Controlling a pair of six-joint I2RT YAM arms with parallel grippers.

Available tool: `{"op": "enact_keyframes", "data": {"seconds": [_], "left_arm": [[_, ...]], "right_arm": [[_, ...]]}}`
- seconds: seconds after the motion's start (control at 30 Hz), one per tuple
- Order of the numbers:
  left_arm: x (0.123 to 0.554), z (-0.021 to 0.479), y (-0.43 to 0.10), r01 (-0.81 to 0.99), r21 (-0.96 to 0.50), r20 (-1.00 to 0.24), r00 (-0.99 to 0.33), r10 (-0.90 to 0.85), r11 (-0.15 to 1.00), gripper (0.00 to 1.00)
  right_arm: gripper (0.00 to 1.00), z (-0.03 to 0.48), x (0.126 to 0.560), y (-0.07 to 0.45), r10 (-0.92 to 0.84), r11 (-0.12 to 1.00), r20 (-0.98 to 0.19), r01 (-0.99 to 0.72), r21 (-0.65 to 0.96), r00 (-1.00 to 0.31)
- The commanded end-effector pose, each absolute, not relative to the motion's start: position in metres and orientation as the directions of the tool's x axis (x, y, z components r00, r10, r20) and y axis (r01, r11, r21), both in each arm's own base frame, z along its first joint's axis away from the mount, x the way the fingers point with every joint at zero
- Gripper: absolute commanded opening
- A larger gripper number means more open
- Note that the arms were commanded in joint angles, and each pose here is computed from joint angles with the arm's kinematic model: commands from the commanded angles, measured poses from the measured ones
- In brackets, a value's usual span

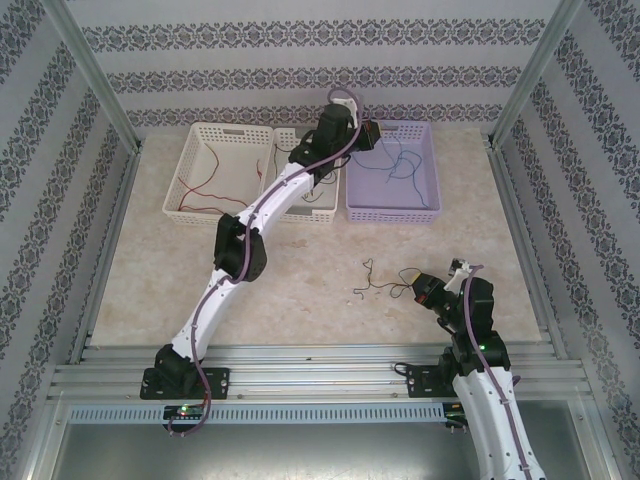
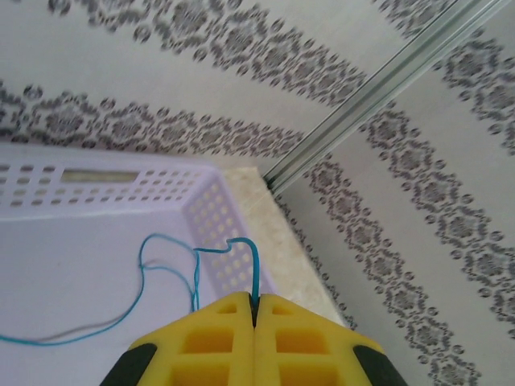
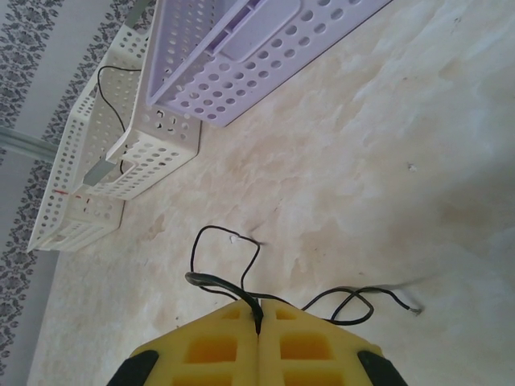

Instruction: Untangle the cables

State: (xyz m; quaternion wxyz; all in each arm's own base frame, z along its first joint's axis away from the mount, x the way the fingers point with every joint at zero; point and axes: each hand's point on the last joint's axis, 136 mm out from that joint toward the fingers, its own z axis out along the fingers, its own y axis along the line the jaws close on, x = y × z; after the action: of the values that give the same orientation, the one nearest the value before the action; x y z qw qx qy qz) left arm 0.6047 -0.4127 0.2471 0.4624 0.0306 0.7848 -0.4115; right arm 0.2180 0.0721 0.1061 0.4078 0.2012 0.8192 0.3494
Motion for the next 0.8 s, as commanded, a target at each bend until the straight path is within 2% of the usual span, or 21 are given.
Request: {"op": "enact_keyframes", "data": {"seconds": [0.0, 0.13, 0.27, 0.43, 0.47, 0.5, 0.6, 0.77], "left_arm": [[0.599, 0.251, -0.416, 0.433, -0.618, -0.749, -0.579, -0.323, 0.656, 0.02], [0.59, 0.235, -0.42, 0.435, -0.587, -0.749, -0.611, -0.254, 0.683, 0.2], [0.574, 0.238, -0.421, 0.46, -0.53, -0.768, -0.617, -0.173, 0.712, 0.53], [0.552, 0.26, -0.413, 0.483, -0.464, -0.783, -0.616, -0.089, 0.742, 0.77], [0.547, 0.27, -0.409, 0.488, -0.457, -0.786, -0.612, -0.081, 0.744, 0.89], [0.542, 0.283, -0.404, 0.493, -0.441, -0.795, -0.602, -0.072, 0.75, 0.95], [0.523, 0.322, -0.381, 0.485, -0.391, -0.818, -0.572, -0.054, 0.783, 1.0], [0.485, 0.36, -0.334, 0.442, -0.309, -0.848, -0.529, -0.033, 0.842, 1.0]], "right_arm": [[0.0, 0.11, 0.219, 0.072, 0.596, 0.696, -0.56, 0.023, 0.717, -0.576], [0.0, 0.109, 0.219, 0.072, 0.592, 0.703, -0.563, 0.026, 0.711, -0.577], [0.0, 0.11, 0.219, 0.071, 0.587, 0.709, -0.572, 0.024, 0.704, -0.573], [0.0, 0.12, 0.22, 0.071, 0.585, 0.714, -0.586, 0.014, 0.7, -0.56], [0.0, 0.125, 0.22, 0.07, 0.586, 0.716, -0.592, 0.012, 0.698, -0.553], [0.0, 0.134, 0.221, 0.069, 0.585, 0.718, -0.602, 0.001, 0.696, -0.543], [0.0, 0.167, 0.223, 0.07, 0.58, 0.72, -0.634, -0.042, 0.693, -0.511], [0.0, 0.227, 0.235, 0.082, 0.545, 0.715, -0.668, -0.134, 0.686, -0.507]]}}
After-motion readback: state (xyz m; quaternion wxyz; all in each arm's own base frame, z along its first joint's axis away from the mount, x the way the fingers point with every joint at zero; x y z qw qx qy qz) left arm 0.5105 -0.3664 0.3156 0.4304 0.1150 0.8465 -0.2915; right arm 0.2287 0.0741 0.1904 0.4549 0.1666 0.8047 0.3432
